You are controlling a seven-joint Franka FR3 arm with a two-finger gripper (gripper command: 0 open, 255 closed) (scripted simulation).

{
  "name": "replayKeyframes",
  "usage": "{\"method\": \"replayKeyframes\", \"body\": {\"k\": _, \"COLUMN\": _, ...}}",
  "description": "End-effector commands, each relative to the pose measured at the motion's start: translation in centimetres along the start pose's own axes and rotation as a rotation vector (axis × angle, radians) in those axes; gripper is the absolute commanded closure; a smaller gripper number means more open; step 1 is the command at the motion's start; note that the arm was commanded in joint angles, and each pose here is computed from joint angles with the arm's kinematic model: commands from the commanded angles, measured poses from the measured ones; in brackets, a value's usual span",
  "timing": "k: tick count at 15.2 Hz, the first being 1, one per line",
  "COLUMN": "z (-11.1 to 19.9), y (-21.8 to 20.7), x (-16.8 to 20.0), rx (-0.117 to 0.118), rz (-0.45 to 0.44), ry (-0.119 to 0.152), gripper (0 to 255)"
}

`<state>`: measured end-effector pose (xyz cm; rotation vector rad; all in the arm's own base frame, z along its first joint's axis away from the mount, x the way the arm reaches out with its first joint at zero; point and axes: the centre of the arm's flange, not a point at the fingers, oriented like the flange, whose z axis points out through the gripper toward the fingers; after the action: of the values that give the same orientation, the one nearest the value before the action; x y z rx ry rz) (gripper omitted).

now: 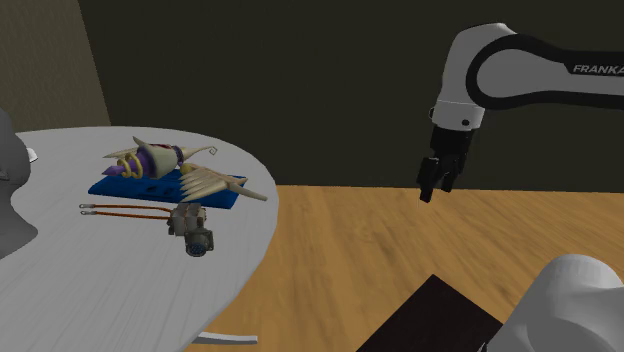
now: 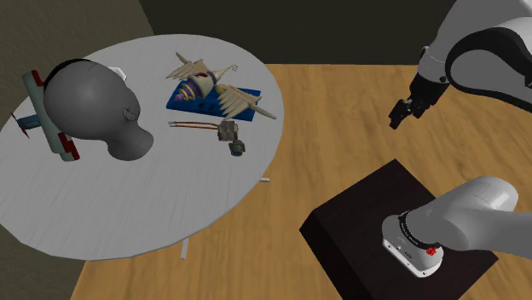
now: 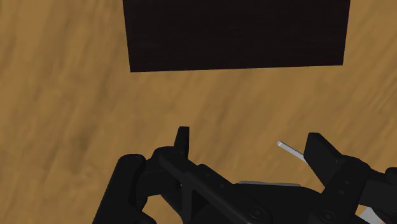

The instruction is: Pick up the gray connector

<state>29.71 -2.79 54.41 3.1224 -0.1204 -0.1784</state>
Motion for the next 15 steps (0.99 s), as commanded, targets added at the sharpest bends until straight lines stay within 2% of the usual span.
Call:
{"method": "replayKeyframes", "body": {"k": 1, "z": 0.0, "y": 0.0, "x": 0.0, "rx": 0.000, "rz": 0.000, "ry": 0.000, "gripper": 0}}
{"method": "replayKeyframes", "body": {"k": 15, "z": 0.6, "y": -17.0, "x": 6.4, "rx": 0.009, "rz": -0.019, "ry": 0.031, "gripper": 0}}
